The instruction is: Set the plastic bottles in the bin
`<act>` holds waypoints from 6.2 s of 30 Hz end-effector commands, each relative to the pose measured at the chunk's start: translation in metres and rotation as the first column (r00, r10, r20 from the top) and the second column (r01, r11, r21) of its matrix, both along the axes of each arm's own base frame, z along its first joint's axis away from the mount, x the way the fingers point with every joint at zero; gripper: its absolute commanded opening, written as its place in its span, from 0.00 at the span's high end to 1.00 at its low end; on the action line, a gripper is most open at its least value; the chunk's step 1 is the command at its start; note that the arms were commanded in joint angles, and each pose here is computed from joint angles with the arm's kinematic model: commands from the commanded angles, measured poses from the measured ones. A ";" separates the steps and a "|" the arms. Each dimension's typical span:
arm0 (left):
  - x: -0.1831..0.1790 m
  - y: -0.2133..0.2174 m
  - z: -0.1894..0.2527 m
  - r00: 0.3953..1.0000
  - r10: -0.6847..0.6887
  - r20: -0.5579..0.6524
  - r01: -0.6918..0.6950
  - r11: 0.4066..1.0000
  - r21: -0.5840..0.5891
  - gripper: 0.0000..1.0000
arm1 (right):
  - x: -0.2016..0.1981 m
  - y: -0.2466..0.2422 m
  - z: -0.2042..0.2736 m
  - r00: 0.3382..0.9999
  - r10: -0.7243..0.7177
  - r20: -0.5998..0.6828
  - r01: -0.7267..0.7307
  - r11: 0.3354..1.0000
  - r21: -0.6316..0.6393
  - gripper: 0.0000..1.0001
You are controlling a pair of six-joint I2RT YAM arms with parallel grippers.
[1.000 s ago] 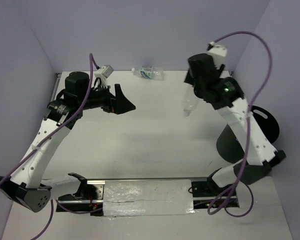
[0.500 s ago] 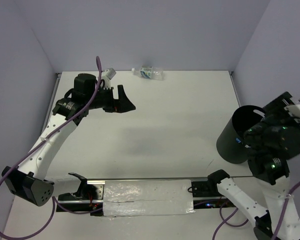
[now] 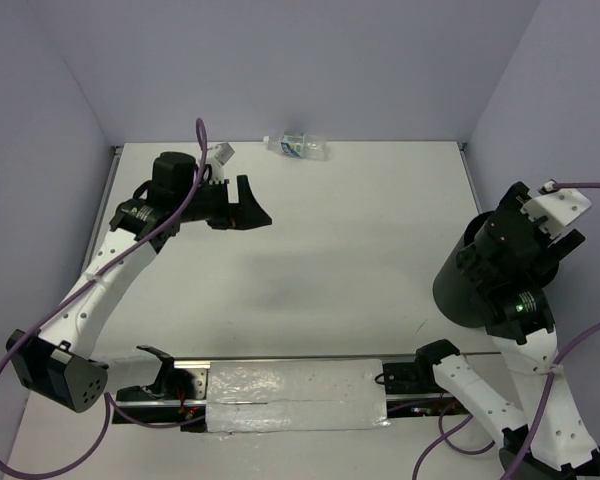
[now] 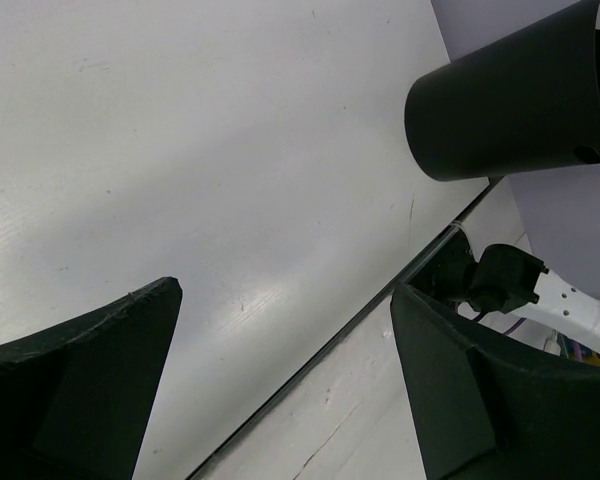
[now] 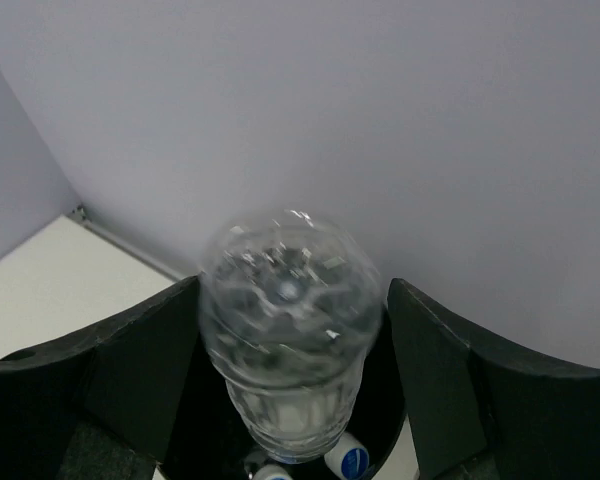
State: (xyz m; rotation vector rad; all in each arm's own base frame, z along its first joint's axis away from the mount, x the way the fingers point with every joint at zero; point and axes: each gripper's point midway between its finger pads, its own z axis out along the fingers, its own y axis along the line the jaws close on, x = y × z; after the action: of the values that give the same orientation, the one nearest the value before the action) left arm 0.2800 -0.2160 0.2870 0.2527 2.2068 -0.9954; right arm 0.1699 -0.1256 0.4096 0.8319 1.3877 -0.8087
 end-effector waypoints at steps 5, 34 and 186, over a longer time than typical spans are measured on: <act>0.006 -0.003 0.005 1.000 -0.002 0.023 0.003 1.000 -0.019 0.01 | 0.001 0.001 -0.024 1.000 0.002 -0.010 -0.002 1.000 0.030 0.00; 0.065 -0.008 -0.015 0.973 0.190 -0.134 -0.189 0.982 0.020 0.01 | 0.069 0.060 -0.016 0.905 0.401 -0.145 -0.371 0.908 0.194 0.00; 0.067 -0.070 -0.015 0.898 -0.421 -0.125 0.379 0.887 -0.264 0.51 | 0.235 0.411 -0.146 0.131 0.989 0.073 -0.560 0.013 0.828 0.23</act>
State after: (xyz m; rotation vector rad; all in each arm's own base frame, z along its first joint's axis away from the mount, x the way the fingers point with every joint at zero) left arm 0.3591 -0.2819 0.2413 0.4586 2.3184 -1.5157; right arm 0.3972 0.2714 0.2642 0.0356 2.4495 0.6558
